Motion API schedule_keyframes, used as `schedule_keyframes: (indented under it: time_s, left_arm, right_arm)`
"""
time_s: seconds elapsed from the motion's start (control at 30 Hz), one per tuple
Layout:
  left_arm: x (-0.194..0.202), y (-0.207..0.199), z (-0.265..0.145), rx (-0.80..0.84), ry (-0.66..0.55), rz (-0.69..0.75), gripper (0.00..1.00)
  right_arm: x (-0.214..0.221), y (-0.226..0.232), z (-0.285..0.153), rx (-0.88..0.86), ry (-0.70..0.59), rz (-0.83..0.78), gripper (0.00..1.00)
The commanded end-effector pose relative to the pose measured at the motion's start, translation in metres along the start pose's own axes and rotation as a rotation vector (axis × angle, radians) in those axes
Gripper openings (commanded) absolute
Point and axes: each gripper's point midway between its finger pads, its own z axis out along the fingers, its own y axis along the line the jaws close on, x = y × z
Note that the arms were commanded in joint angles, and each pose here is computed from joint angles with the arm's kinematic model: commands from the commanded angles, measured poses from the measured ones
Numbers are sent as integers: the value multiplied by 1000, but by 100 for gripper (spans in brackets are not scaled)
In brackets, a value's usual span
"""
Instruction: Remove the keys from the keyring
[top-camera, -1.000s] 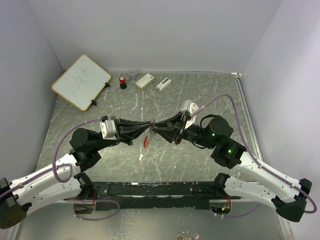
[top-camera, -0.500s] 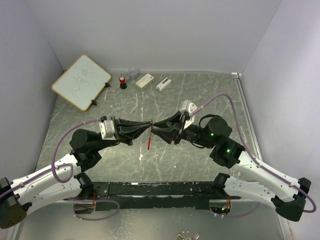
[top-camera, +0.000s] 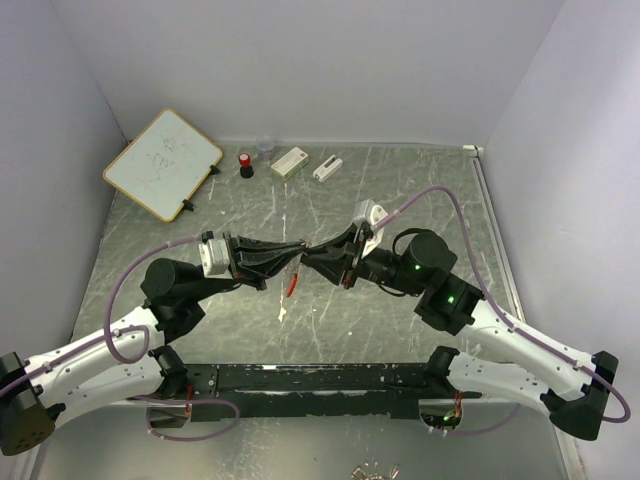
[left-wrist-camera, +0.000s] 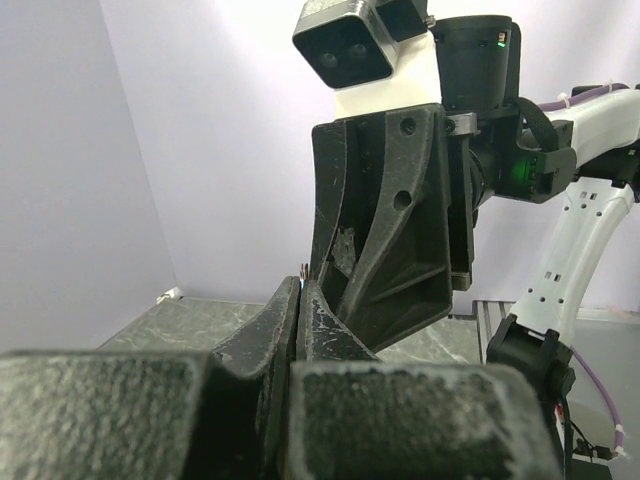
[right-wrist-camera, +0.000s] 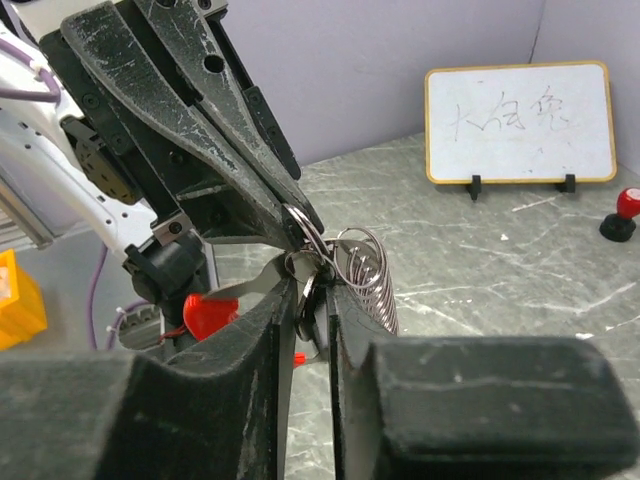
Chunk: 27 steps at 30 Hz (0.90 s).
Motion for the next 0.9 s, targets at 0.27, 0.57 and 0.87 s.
schedule_keyframes:
  time_s: [0.27, 0.57, 0.87]
  left_arm:
    - [-12, 10, -8, -65, -42, 47, 7]
    - [-17, 17, -15, -115, -57, 88, 7]
    - [-14, 19, -16, -125, -46, 97, 7]
  right_arm:
    - [-12, -11, -12, 93, 2, -26, 0]
    - [-22, -14, -30, 152, 30, -21, 0]
    - [-34, -16, -33, 170, 12, -41, 0]
